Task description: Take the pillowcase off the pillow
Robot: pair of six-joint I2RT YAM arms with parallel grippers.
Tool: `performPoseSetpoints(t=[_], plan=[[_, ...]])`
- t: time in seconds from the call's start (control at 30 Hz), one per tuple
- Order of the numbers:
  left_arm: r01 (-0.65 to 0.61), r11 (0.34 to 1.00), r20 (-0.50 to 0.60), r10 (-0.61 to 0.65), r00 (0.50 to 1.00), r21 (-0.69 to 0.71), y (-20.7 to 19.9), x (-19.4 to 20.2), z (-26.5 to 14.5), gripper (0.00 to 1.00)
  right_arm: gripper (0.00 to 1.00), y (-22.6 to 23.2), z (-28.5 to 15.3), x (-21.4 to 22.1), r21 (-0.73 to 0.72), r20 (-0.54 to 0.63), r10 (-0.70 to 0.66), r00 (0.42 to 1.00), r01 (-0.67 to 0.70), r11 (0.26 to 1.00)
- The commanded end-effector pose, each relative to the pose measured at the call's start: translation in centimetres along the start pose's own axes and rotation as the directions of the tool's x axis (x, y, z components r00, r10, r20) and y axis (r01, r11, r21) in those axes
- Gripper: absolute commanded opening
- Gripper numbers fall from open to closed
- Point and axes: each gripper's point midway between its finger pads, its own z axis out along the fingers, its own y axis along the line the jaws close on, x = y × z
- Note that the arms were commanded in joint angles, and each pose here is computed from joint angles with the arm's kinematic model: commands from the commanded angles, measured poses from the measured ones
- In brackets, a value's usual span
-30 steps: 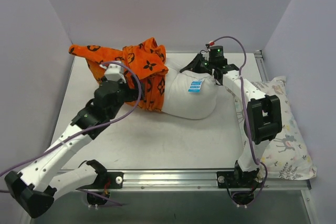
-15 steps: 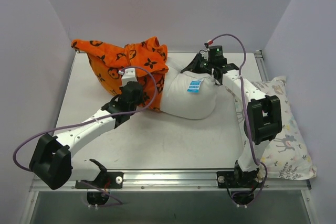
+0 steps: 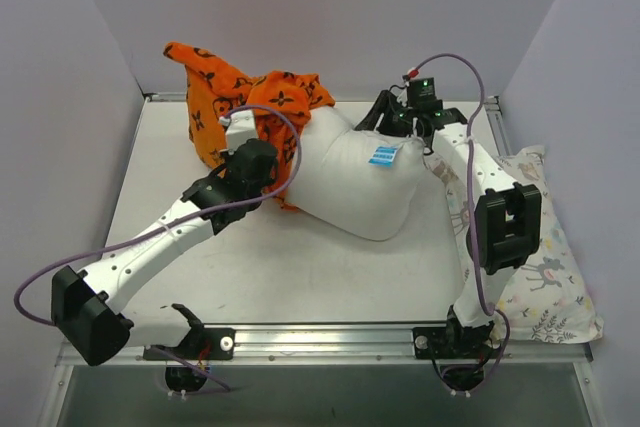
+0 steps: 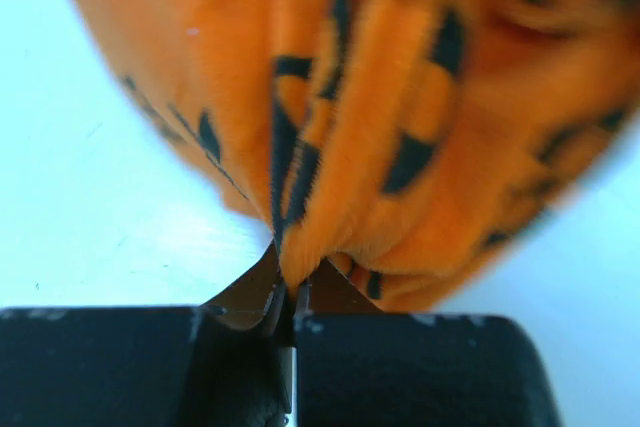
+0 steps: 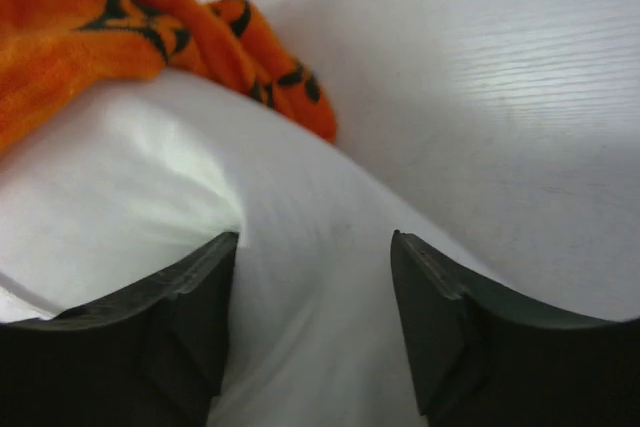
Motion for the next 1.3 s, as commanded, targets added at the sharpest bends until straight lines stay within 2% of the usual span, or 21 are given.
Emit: performPoseSetpoints(t=[0.0, 0.03, 0.13, 0.17, 0.3, 0.37, 0.43, 0.47, 0.5, 0.53, 0.6, 0.7, 0.73, 0.9, 1.0, 1.07, 1.1, 1.13, 1.17, 1.2, 1.27], plan=[[-0.043, 0.998, 0.164, 0.034, 0.986, 0.051, -2.8, -6.5, -6.4, 0.00, 0.62, -3.0, -3.2, -1.2, 0.197, 0.028, -0.065, 0.998, 0.058, 0.979], [-0.039, 0.995, 0.190, 0.021, 0.982, 0.090, -4.1, -7.7, -8.0, 0.00, 0.67, -2.2, -4.0, -1.7, 0.187, 0.040, -0.072, 0.997, 0.063, 0.980], [-0.084, 0.984, 0.172, 0.057, 0.983, 0.154, -6.7, -7.0, -9.6, 0.00, 0.81, 0.6, -7.3, -3.8, 0.181, 0.118, -0.142, 0.983, 0.119, 0.976], [-0.083, 0.982, 0.163, 0.055, 0.985, 0.167, -7.3, -6.9, -9.5, 0.00, 0.93, 1.0, -8.3, -4.5, 0.194, 0.151, -0.159, 0.976, 0.128, 0.973], [-0.103, 0.982, 0.118, 0.085, 0.989, 0.156, -8.1, -5.0, -7.8, 0.00, 0.99, 4.6, -13.0, -6.2, 0.174, 0.253, -0.222, 0.942, 0.182, 0.968], [-0.105, 0.982, 0.072, 0.094, 0.993, 0.160, -8.3, -3.3, -6.5, 0.00, 1.00, 5.4, -14.1, -5.3, 0.195, 0.244, -0.302, 0.922, 0.259, 0.946], [-0.088, 0.986, 0.016, 0.087, 0.996, 0.140, -7.4, -1.3, -4.8, 0.00, 1.00, 7.3, -14.8, -2.1, 0.161, 0.199, -0.400, 0.895, 0.373, 0.914], [-0.081, 0.987, -0.018, 0.084, 0.996, 0.139, -6.8, 0.1, -3.9, 0.00, 1.00, 8.0, -14.9, 1.2, 0.130, 0.151, -0.450, 0.880, 0.434, 0.892], [-0.057, 0.985, -0.027, 0.062, 0.998, 0.163, -6.8, 0.3, -3.9, 0.00, 1.00, 6.4, -13.6, 4.7, 0.133, 0.060, -0.501, 0.863, 0.490, 0.861], [-0.053, 0.988, -0.041, 0.059, 0.997, 0.147, -5.8, 1.1, -3.3, 0.00, 1.00, 7.1, -14.4, 6.2, 0.109, 0.078, -0.543, 0.836, 0.534, 0.839], [-0.023, 0.987, -0.041, 0.030, 0.999, 0.159, -5.3, 0.8, -3.3, 0.00, 1.00, 5.2, -12.9, 12.2, 0.108, -0.029, -0.657, 0.754, 0.656, 0.747], [0.006, 0.987, -0.061, 0.004, 0.998, 0.164, -3.8, 0.9, -2.7, 0.00, 1.00, 3.9, -12.3, 15.9, 0.103, -0.057, -0.733, 0.678, 0.734, 0.671], [0.008, 0.984, -0.068, 0.005, 0.998, 0.178, -3.8, 0.9, -2.7, 0.00, 1.00, 1.8, -11.4, 17.3, 0.128, -0.101, -0.744, 0.661, 0.750, 0.649], [0.006, 0.980, -0.095, 0.014, 0.995, 0.201, -3.4, 1.4, -2.6, 0.00, 1.00, -1.6, -9.5, 19.5, 0.165, -0.186, -0.763, 0.619, 0.786, 0.596], [0.021, 0.968, -0.126, 0.011, 0.992, 0.250, -4.3, 2.4, -2.7, 0.00, 1.00, -2.2, -8.0, 21.8, 0.140, -0.240, -0.791, 0.563, 0.826, 0.545], [0.024, 0.961, -0.150, 0.018, 0.988, 0.275, -4.9, 3.1, -2.5, 0.00, 1.00, -2.8, -6.3, 22.9, 0.127, -0.262, -0.786, 0.560, 0.828, 0.547], [0.022, 0.960, -0.161, 0.024, 0.987, 0.280, -5.1, 3.5, -2.5, 0.00, 0.94, -3.0, -5.7, 23.2, 0.127, -0.274, -0.780, 0.562, 0.825, 0.551], [0.018, 0.959, -0.163, 0.029, 0.986, 0.282, -5.1, 3.6, -2.4, 0.00, 0.82, -4.4, -4.5, 23.4, 0.166, -0.321, -0.756, 0.571, 0.819, 0.549], [0.012, 0.960, -0.164, 0.036, 0.986, 0.278, -4.9, 3.6, -2.4, 0.00, 0.23, -4.4, -4.1, 22.9, 0.207, -0.325, -0.728, 0.604, 0.797, 0.568], [0.011, 0.961, -0.161, 0.035, 0.986, 0.278, -4.7, 3.4, -2.4, 0.00, 0.00, -5.8, -3.5, 23.1, 0.246, -0.372, -0.699, 0.610, 0.791, 0.560], [0.041, 0.967, -0.163, 0.001, 0.987, 0.253, -3.2, 2.1, -1.8, 0.00, 0.00, -6.5, -3.7, 21.2, 0.344, -0.369, -0.652, 0.662, 0.749, 0.566]])
